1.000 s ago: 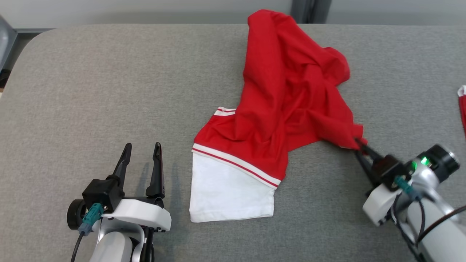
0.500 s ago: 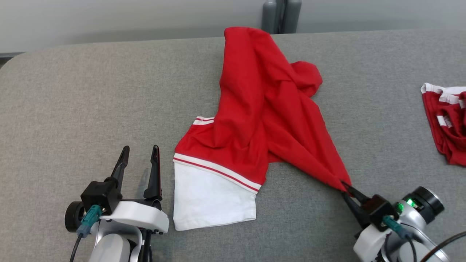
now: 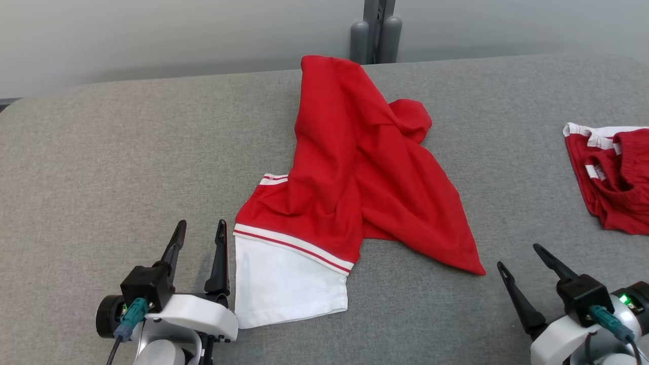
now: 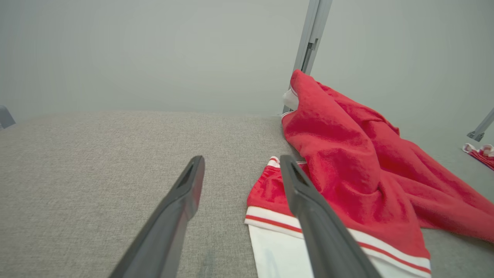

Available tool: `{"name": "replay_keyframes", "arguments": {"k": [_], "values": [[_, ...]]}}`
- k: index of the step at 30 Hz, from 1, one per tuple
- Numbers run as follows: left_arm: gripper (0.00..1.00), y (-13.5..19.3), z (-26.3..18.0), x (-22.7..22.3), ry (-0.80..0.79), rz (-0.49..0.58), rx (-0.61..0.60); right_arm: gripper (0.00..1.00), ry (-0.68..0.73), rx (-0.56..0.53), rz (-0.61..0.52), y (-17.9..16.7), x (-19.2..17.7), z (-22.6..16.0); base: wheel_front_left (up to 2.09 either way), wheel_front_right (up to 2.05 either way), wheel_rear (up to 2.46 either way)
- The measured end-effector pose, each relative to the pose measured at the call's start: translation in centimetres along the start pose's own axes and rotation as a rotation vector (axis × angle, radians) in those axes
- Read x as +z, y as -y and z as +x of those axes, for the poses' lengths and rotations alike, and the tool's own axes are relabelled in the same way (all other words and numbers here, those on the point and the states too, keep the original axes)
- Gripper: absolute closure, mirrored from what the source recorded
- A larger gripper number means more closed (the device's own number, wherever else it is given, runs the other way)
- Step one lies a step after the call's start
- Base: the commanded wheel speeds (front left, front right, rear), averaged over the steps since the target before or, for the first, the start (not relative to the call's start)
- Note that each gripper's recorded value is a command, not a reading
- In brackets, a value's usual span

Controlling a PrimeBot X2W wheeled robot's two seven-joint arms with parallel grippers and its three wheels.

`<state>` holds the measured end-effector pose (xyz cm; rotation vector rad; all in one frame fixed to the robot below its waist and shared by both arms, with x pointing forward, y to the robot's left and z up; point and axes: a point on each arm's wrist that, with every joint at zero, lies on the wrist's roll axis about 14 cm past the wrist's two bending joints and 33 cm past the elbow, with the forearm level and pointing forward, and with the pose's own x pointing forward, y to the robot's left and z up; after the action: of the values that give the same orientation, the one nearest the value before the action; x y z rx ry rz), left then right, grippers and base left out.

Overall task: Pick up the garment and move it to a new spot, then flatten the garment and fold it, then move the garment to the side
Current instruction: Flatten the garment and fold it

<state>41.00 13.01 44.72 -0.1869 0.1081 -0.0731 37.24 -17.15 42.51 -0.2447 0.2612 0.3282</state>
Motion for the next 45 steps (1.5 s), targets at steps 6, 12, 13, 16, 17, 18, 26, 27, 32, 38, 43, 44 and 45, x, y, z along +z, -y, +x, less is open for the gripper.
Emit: {"name": "replay_keyframes", "arguments": {"k": [6,12,13,16,17,18,26,27,32,38,43,44,45], "values": [[0.00,0.6,-0.2,0.0,0.000,0.002,-0.019,0.00,0.056,-0.072,0.055,1.4,1.8,-0.4,0.00,0.00,0.00],[0.00,0.7,-0.7,0.1,-0.001,0.004,-0.024,0.00,0.115,-0.144,0.139,2.1,3.1,-0.2,0.00,0.00,0.00],[0.00,0.7,-0.8,0.2,0.000,0.005,-0.023,0.00,0.132,-0.152,0.150,2.2,3.4,-0.1,0.00,0.00,0.00],[0.00,0.8,-1.0,0.4,0.008,0.006,-0.025,0.00,0.192,-0.182,0.184,2.3,4.5,-0.1,0.00,0.00,0.00],[0.00,0.8,-1.1,0.5,0.009,0.006,-0.025,0.00,0.214,-0.192,0.189,2.4,5.0,-0.1,0.00,0.00,0.00],[0.00,0.8,-1.3,0.5,0.009,0.007,-0.025,0.00,0.232,-0.201,0.198,2.4,5.3,-0.1,0.00,0.00,0.00],[0.00,1.1,-2.6,1.0,0.028,0.006,-0.032,0.00,0.322,-0.250,0.267,2.7,7.0,-0.5,0.00,0.00,0.00],[0.00,1.1,-2.7,1.2,0.032,0.006,-0.033,0.00,0.328,-0.252,0.274,2.7,7.2,-0.6,0.00,0.00,0.00],[0.00,1.1,-3.7,1.4,0.044,0.002,-0.029,0.00,0.350,-0.265,0.295,2.9,7.6,-1.1,0.00,0.00,0.00],[0.00,0.8,-4.3,1.6,0.050,-0.008,-0.020,0.00,0.352,-0.271,0.310,2.8,7.4,-1.6,0.00,0.00,0.00],[0.00,0.9,-4.4,1.7,0.053,-0.007,-0.019,0.00,0.360,-0.258,0.322,2.4,7.6,-1.5,0.00,0.00,0.00],[0.00,0.9,-4.4,1.7,0.053,-0.007,-0.020,0.00,0.361,-0.255,0.323,2.3,7.7,-1.5,0.00,0.00,0.00],[0.00,0.9,-4.4,1.7,0.054,-0.007,-0.020,0.00,0.362,-0.253,0.323,2.3,7.7,-1.4,0.00,0.00,0.00]]}}
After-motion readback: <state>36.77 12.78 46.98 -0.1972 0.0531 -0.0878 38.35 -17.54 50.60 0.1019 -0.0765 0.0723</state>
